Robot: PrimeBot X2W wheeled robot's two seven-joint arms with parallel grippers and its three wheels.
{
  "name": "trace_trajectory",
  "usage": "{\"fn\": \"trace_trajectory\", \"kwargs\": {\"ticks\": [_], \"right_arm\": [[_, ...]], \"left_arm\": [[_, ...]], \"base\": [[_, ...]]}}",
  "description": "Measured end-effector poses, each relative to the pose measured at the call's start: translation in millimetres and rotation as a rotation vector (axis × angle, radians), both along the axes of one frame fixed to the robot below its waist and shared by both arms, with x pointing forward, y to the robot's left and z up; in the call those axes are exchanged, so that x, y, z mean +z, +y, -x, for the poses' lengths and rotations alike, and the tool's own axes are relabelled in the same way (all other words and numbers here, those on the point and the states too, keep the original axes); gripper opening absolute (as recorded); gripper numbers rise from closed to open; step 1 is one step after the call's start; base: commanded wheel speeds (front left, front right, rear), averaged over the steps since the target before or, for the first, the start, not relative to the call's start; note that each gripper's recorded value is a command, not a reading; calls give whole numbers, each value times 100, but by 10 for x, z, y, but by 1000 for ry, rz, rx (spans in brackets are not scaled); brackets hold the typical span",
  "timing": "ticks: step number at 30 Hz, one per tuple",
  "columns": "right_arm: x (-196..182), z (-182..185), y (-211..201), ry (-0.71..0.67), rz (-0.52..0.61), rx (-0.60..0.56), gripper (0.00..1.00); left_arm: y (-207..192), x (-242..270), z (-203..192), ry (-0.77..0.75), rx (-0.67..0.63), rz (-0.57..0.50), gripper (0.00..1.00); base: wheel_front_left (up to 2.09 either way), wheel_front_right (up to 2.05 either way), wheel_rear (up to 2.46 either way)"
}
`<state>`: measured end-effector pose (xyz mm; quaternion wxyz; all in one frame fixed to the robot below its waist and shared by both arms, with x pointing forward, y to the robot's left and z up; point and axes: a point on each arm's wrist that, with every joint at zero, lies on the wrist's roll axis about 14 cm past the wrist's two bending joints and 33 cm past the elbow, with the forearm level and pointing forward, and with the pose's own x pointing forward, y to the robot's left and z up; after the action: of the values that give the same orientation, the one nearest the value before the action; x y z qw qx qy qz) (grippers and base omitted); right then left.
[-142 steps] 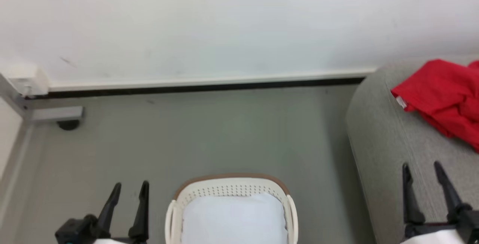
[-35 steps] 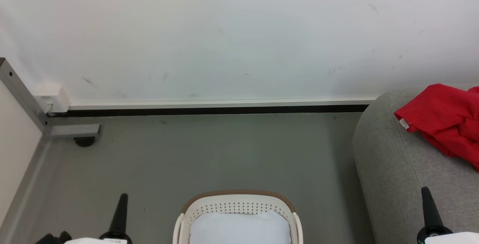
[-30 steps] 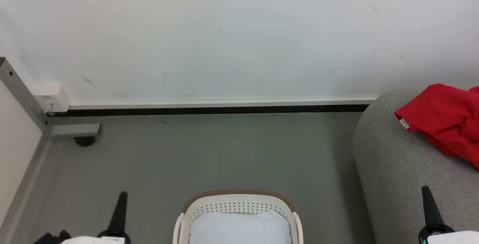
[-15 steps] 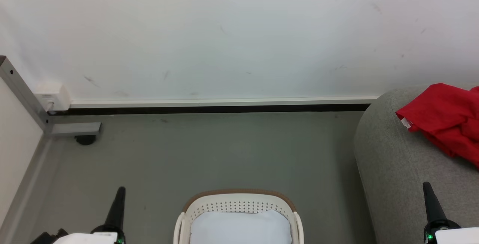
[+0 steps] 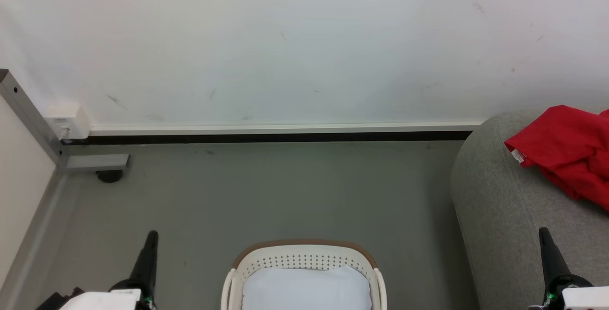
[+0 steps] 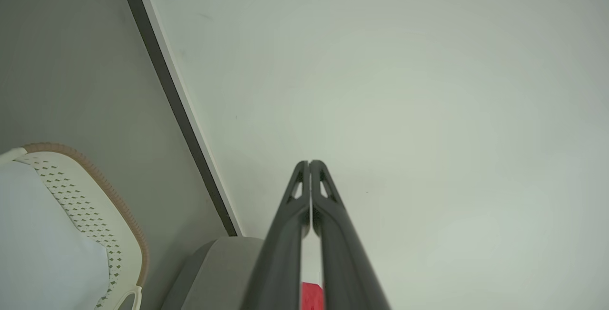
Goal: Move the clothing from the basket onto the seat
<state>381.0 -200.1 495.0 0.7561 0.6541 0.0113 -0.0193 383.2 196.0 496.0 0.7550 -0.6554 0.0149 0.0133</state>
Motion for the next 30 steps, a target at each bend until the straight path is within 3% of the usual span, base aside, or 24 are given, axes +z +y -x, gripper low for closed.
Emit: {"fn": "trace_trajectory", "kwargs": {"ticks": [19,30], "right_arm": [[77,-57,10,-29,-130,10,0],[88,-63,12,-34,-150,13,0]], "left_arm": [[31,74,-41,-27,2,125,0],[35,83,-46,-31,2,139,0]], "base": [[0,0,0],[0,0,0]]}}
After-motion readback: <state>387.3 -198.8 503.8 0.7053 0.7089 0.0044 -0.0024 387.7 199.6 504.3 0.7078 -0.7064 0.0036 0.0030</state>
